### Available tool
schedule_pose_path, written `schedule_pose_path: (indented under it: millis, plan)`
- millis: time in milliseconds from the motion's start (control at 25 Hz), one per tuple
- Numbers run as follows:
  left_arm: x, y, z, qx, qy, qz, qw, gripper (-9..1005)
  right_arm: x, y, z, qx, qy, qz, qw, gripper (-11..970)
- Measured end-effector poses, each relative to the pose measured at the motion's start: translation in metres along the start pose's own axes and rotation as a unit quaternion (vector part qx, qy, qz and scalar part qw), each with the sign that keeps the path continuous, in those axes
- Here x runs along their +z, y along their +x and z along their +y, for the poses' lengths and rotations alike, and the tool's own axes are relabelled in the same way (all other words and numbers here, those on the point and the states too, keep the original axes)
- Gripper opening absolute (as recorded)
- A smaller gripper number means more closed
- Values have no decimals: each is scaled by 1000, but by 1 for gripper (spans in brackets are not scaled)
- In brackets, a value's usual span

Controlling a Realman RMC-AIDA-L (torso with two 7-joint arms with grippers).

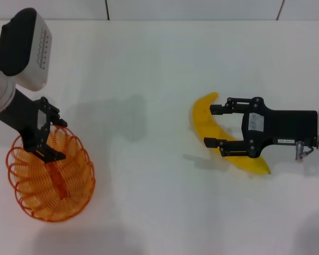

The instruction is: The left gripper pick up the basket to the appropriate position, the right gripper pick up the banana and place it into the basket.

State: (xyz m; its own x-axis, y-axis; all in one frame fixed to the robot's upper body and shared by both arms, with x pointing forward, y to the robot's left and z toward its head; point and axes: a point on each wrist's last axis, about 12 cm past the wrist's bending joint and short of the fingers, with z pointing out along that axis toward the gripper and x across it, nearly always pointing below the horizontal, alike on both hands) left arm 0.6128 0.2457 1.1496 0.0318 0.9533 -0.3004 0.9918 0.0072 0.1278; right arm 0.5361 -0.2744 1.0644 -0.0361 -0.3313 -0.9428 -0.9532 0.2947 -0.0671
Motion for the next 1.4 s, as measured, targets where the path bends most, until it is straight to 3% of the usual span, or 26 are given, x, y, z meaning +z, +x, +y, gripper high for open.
schedule_pose_path:
  millis: [560,760,1120,1320,1400]
  plan:
    - [1,-3,0,1,-1,-3,1000,677,0,1,1,1,1,-1,1000,745]
    - [1,-6,2,-21,-1,18,1000,671,-1,1,1,3,3,-1,1000,745]
    - [4,-8,1,-18,1,47,999,465,-1,2,1,4,4,-2,1000,745]
    - [2,-9,2,-22,-2,46,999,225,-1,2,2,4,4,-1,1000,745]
    - [0,-10,3,-20,-7,47,999,193,-2,2,2,5,5,-1,1000,745]
